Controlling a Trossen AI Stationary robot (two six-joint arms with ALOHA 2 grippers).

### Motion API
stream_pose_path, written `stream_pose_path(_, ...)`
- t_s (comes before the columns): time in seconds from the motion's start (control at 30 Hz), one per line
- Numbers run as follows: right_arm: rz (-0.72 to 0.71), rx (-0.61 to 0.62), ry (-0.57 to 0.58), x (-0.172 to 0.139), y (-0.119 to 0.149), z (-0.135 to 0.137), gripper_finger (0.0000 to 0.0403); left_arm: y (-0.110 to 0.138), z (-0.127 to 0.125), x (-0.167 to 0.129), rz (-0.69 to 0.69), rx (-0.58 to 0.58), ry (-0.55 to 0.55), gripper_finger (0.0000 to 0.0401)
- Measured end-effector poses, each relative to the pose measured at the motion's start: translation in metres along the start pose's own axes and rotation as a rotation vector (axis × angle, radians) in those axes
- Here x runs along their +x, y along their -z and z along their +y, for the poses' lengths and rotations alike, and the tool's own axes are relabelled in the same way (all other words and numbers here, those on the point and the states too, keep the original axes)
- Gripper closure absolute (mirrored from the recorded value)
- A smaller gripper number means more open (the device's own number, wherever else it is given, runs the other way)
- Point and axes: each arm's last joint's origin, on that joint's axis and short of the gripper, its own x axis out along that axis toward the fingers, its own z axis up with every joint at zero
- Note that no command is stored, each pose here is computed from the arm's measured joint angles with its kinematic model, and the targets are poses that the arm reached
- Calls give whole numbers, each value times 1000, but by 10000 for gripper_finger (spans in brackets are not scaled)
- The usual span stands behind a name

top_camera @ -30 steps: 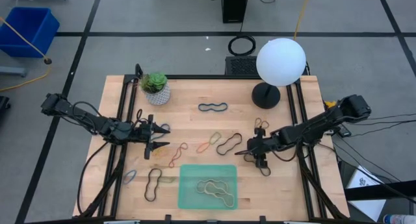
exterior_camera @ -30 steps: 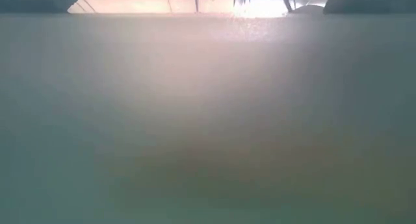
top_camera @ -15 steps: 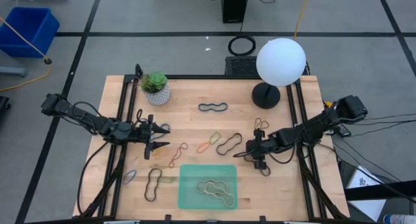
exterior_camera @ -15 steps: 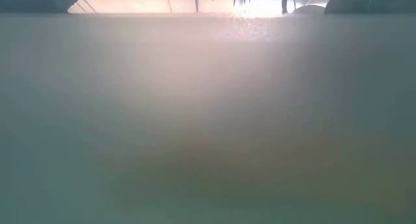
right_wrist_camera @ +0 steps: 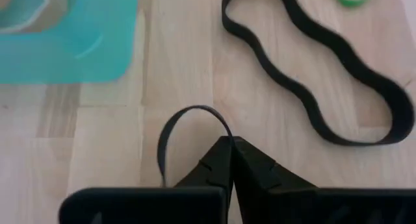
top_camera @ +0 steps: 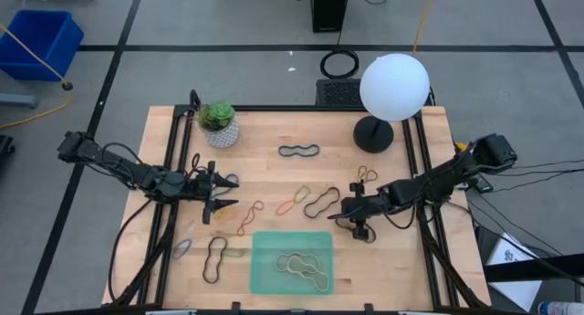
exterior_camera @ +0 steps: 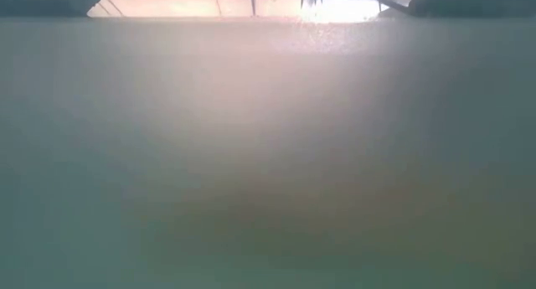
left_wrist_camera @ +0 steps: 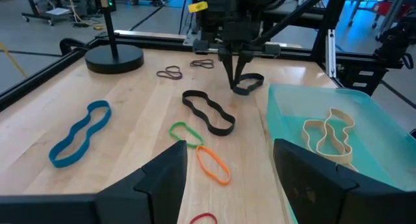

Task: Pick and place rubber bands into bin
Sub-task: Put the top right large black rubberband into the green bin

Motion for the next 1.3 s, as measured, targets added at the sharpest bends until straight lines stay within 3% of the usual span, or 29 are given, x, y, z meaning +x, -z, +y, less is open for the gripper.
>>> stream_pose_path(0.13, -68, -4, -9, -14, -9, 1, 401, 0, 0, 0, 0, 0, 0, 164)
stream_pose_path(0.5, -460, -10, 62, -87, -52, -1, 402, 0, 0, 0, -2, -3, 1, 164)
stream_pose_path(0.83, -588, -246, 63, -123, -112, 27, 402, 0, 0, 0, -1, -4, 1, 164)
stream_pose_path(1.0, -575, -305, 32, -120, -137, 52, 402, 0, 0, 0, -1, -4, 1, 164)
stream_pose_path(1.3, -468, -368, -30, -73, -151, 103, 403, 0, 0, 0, 0, -6, 1, 164)
